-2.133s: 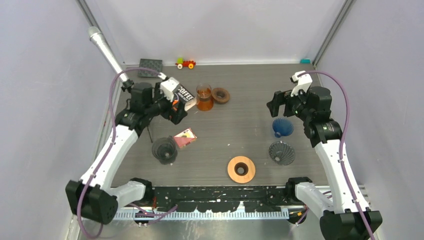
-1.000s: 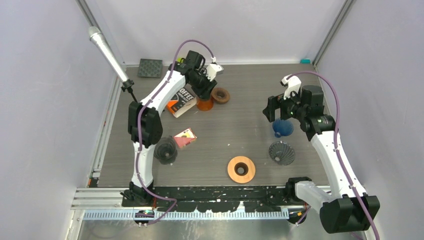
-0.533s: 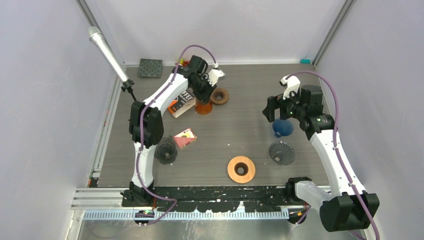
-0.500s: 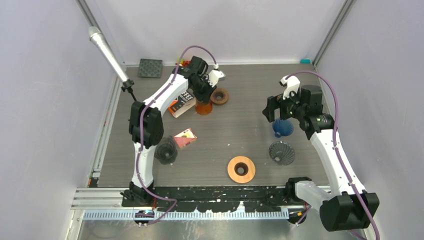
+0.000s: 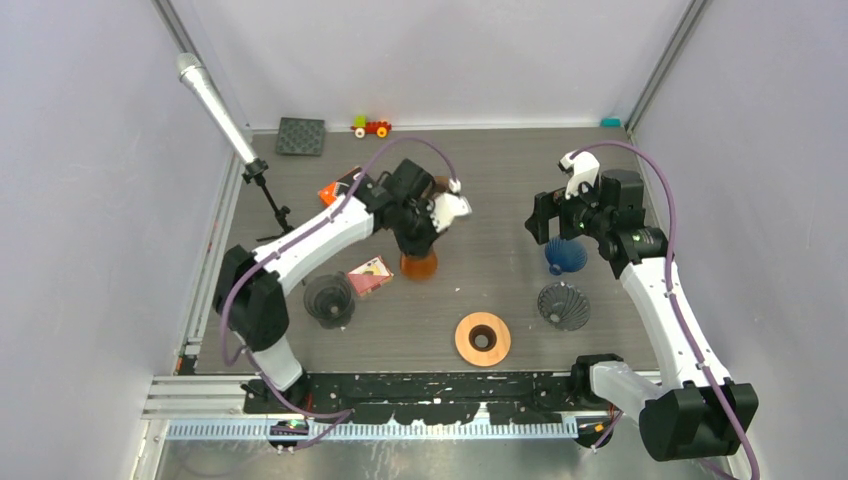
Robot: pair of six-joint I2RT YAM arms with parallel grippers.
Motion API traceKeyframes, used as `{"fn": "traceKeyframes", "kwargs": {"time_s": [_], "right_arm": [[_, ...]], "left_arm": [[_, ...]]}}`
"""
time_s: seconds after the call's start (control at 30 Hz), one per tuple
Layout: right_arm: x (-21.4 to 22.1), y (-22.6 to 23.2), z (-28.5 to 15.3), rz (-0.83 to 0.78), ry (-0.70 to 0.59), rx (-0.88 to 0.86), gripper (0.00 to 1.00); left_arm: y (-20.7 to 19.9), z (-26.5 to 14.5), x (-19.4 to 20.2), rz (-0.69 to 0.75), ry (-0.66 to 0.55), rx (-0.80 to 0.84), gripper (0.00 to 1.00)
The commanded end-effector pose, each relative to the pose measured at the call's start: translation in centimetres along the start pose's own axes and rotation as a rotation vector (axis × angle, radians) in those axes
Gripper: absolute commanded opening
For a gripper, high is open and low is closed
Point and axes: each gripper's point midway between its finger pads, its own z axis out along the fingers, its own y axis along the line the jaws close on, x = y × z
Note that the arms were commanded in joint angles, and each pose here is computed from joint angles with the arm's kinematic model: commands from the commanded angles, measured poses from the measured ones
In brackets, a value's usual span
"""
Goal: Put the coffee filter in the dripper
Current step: Place the coffee server at the center of the board.
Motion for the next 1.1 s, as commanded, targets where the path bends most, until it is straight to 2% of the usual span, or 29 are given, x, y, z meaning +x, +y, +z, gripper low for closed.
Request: {"fn": "traceKeyframes", "kwargs": {"time_s": [0.0, 0.2, 0.37, 0.57, 0.73, 0.97, 1.07], "right_arm": [[-1.1, -0.2, -0.5, -0.032, -0.036, 0.015, 1.0], [-1.1, -0.7, -0.6, -0.028, -0.021, 0.043, 1.0], [-1.8, -1.9, -1.0, 0.012, -0.021, 0.117, 1.0], [-1.2, -1.8, -0.4, 0.023, 0.009, 0.102, 1.0], [-0.7, -2.0, 0.1, 0.019, 0.037, 0.1, 1.0], [-0.2, -2.3, 0.4, 0.013, 0.054, 0.108, 1.0], [-0.1, -2.5, 0.4, 0.013, 0.058, 0.114, 0.99]], "left_arm": [[-3.7, -0.6, -1.7, 0.093, -0.069, -0.037, 0.0], [-6.1, 1.6, -2.5, 0.127, -0.083, -0.071, 0.0], [-5.4, 2.5, -2.7, 0.129, -0.075, -0.119, 0.0], [-5.1, 3.1, -2.4, 0.141, -0.065, -0.128, 0.01], [-4.9, 3.9, -2.4, 0.137, -0.052, -0.124, 0.15], [-4.9, 3.8, -3.2, 0.132, -0.067, -0.119, 0.21], [-4.8, 3.0, -3.6, 0.123, -0.083, -0.126, 0.34]]}}
